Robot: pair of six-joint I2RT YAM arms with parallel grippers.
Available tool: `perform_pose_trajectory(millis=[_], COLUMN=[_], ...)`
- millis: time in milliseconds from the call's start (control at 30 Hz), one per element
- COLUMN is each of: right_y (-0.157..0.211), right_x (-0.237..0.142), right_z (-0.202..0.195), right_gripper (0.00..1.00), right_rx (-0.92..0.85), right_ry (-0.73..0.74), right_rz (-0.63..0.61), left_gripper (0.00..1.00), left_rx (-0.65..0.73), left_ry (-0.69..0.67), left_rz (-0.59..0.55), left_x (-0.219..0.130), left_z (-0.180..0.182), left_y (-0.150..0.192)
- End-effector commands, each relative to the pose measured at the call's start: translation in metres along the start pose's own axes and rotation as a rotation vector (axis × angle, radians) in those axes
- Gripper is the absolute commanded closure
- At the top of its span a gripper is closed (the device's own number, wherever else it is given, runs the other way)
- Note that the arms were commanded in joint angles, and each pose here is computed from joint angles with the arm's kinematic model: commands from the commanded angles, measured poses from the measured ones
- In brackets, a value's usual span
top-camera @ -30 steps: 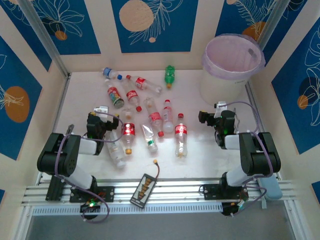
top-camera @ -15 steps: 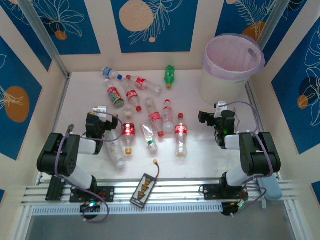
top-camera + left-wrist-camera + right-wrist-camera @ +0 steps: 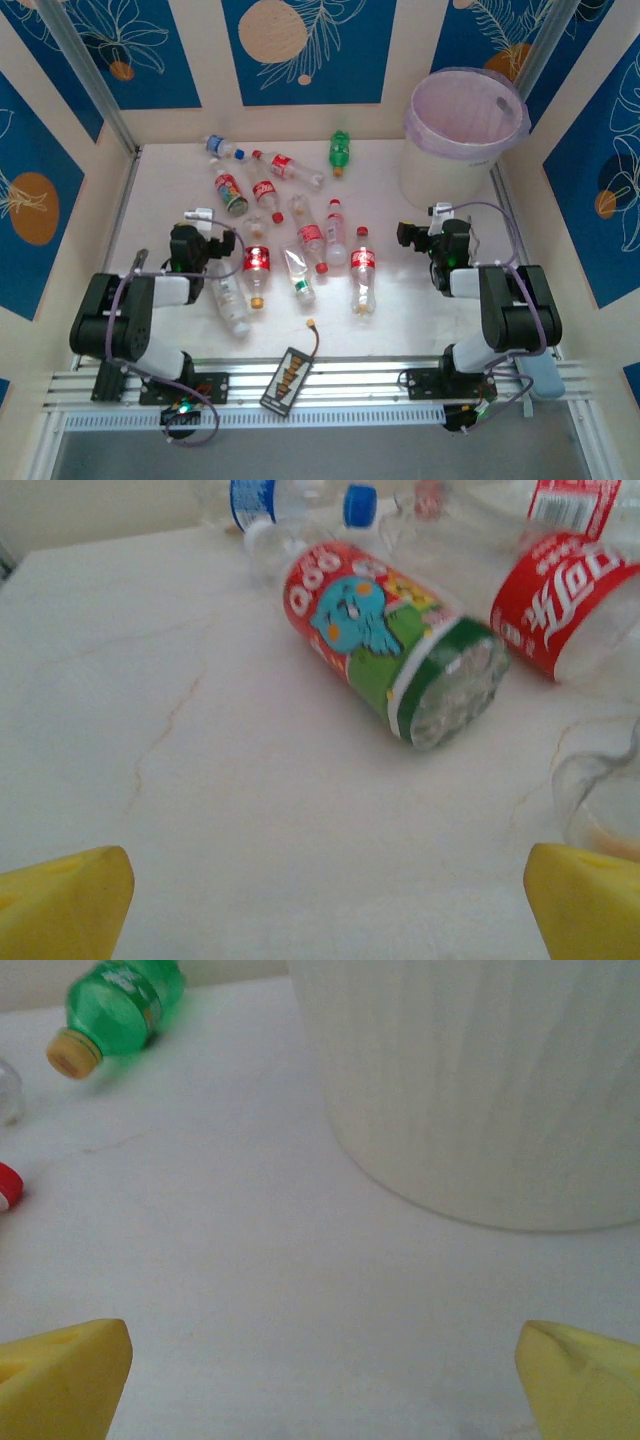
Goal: Put the plastic bottles in the bin
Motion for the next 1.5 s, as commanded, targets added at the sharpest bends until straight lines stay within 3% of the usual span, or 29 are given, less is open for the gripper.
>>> perform_pose_trajectory(millis=[0,67,267,367,500,633,767,933,1233,1367,1467], right_y=[-0.034,-0.044,-0.059,-0.056,-0.058,-0.058,-0.059,-0.068,-0.091,-0.098,-0.102], right_x=[-0.009,-0.018,-0.062,-0.089,-0.119,-0.139,-0.146,-0.157,-0.178,-0.178,-0.18], right_z=[0.012,0.018,0.049,0.065,0.08,0.096,0.115,0.13,0.144,0.149,0.152], right_gripper=[0.01,0.01,0.01,0.01,0.01,0.0,0.01,0.03,0.04,0.05,0.05], right_rx=[-0.02,-0.033,-0.035,0.011,0.128,0.132,0.147,0.16,0.173,0.18,0.188], right_ry=[0.012,0.038,0.1,0.117,0.078,0.03,-0.068,-0.128,-0.241,-0.274,-0.299], right_rz=[0.011,0.032,0.184,0.354,0.533,0.586,0.635,0.694,0.62,0.587,0.554], left_gripper=[0.0,0.0,0.01,0.07,0.08,0.09,0.1,0.13,0.16,0.08,0.08], left_rx=[-0.067,-0.121,-0.353,-0.459,-0.503,-0.563,-0.615,-0.694,-0.698,-0.701,-0.681], left_ry=[-0.096,-0.116,-0.028,0.12,0.252,0.282,0.375,0.376,0.34,0.337,0.307], left_rz=[-0.015,-0.022,0.181,0.26,0.369,0.449,0.559,0.566,0.644,0.681,0.696], left_x=[-0.02,-0.037,-0.091,-0.116,-0.153,-0.183,-0.181,-0.163,-0.136,-0.126,-0.122], left_z=[0.024,0.033,0.035,0.016,-0.009,-0.017,-0.037,-0.047,-0.055,-0.061,-0.061], left_y=[-0.04,-0.063,-0.098,-0.1,-0.089,-0.063,-0.035,-0.009,0.026,0.04,0.049])
Point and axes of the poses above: each hand's point on the last joint's axis, 136 mm out from that joint toward the fingers, its own x axis out along the fingers, its own z axis along the line the jaws close on, y = z × x, the point moved 5 cm from there along -x, back along the fingers, and after that the axes turned 9 degrees about x, right-handed, at the moved point
